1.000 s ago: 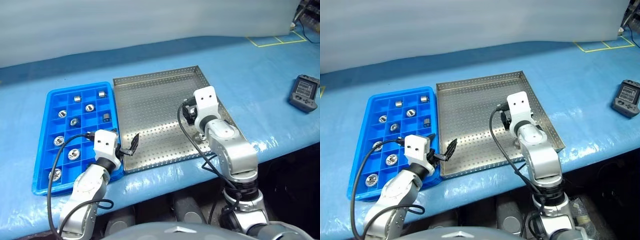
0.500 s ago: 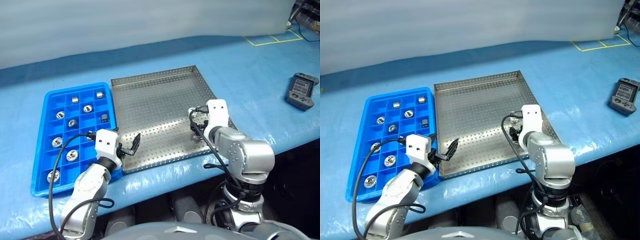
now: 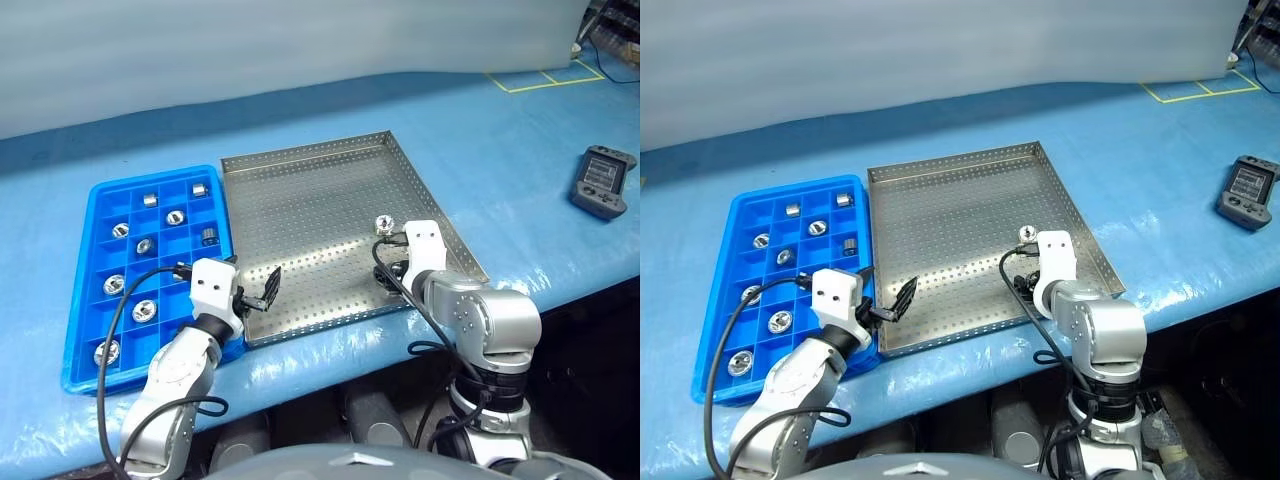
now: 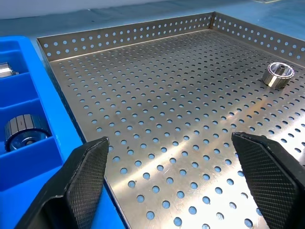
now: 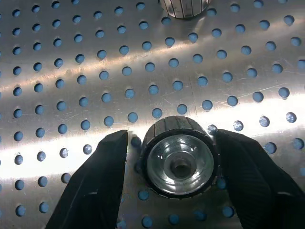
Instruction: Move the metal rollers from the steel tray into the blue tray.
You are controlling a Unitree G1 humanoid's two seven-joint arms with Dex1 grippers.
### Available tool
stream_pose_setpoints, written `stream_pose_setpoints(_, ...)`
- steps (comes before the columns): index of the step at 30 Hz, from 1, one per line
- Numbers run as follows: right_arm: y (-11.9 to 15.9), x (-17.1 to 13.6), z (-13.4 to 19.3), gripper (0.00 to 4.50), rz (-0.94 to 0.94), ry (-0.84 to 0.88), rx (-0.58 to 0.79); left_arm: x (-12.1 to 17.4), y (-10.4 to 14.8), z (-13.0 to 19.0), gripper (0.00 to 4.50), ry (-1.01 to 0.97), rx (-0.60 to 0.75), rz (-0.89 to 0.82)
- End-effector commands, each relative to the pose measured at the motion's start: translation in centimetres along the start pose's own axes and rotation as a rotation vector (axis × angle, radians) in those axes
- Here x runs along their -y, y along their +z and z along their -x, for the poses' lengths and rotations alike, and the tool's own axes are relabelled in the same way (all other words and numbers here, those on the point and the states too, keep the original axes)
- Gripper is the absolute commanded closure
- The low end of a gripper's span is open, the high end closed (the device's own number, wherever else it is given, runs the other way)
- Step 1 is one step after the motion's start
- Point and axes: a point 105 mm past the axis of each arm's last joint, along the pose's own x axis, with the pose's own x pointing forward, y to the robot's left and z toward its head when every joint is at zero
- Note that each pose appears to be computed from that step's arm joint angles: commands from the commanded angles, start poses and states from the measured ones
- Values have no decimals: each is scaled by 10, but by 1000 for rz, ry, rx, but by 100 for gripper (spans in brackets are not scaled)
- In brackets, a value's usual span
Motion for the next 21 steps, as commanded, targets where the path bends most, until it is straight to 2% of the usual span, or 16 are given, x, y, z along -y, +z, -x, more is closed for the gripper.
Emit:
stream_pose_setpoints(1, -4, -4, -1, 236, 22, 18, -22, 2, 9, 1, 0, -3, 38, -6)
stream_pose_setpoints(2, -2, -5, 0, 269, 28, 22, -15, 1, 9, 2, 0, -2, 38, -6)
stream_pose_setpoints(3, 1, -8, 1, 279, 34, 31, -6, 1, 9, 2, 0, 0, 38, -7)
stream_pose_setpoints(7, 21, -27, 7, 278, 56, 109, 71, -3, 9, 4, 0, 25, 42, -10)
stream_pose_setpoints(15, 83, -117, 24, 278, 323, 425, 377, -25, 16, 19, 0, 154, 74, -30)
stream_pose_setpoints(21, 114, -174, 26, 278, 452, 606, 533, -50, 25, 39, 0, 329, 118, -72)
